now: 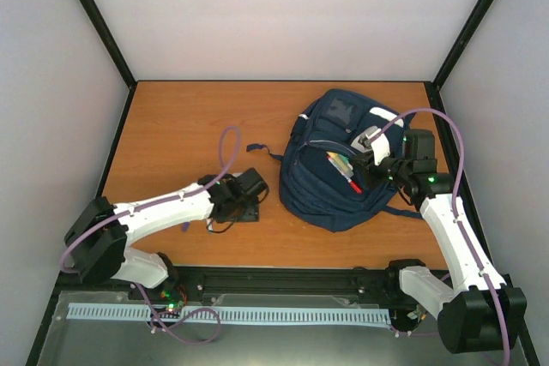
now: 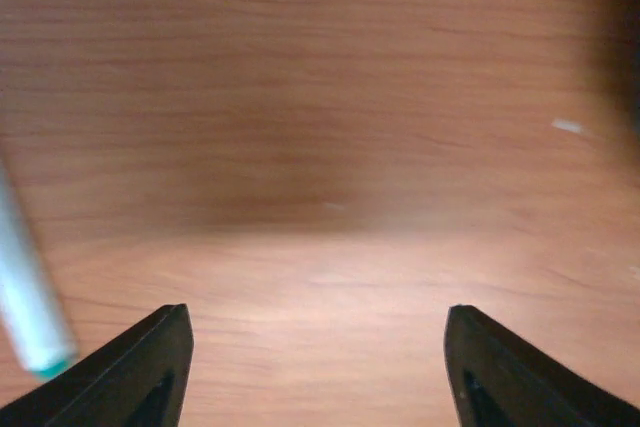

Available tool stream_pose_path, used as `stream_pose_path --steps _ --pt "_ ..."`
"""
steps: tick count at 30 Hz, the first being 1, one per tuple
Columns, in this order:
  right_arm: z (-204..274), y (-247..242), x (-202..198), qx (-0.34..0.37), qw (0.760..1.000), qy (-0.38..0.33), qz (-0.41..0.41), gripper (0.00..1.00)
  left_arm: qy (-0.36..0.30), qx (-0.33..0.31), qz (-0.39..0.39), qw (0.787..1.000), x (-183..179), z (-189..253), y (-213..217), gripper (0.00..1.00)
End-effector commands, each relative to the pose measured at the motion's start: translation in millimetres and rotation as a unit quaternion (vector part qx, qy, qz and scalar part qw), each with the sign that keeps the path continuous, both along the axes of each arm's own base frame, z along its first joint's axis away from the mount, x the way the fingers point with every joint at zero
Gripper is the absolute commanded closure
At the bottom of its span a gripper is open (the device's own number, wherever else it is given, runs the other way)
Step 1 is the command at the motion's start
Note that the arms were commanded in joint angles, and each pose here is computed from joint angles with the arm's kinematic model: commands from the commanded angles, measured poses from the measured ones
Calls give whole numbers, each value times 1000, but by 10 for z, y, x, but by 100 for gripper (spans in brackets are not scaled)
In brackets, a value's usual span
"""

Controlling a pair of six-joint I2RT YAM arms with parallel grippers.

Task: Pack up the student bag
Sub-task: Pick up the stationery from the center of the board.

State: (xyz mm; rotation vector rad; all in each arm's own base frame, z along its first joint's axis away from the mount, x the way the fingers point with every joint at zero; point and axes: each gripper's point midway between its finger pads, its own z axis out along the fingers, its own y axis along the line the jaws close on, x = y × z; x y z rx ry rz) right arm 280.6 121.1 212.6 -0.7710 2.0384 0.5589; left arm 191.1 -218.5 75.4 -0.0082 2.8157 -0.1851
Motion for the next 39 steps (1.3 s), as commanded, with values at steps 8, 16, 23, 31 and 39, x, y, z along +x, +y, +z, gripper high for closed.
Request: stream_pose_path --steps 8,16,23,31,39 --pt "267 18 24 11 999 -47 10 97 31 42 139 989 132 -108 1001 15" --pt "261 14 27 12 999 -46 10 97 57 17 162 985 153 -241 1099 30" --pt "252 13 28 11 999 -45 10 97 90 11 185 979 205 -428 1206 43" --pt "249 8 32 10 999 -45 10 97 102 32 170 980 368 -514 1208 57" --pt "241 11 33 10 999 -44 11 97 113 28 150 982 422 -566 1128 80"
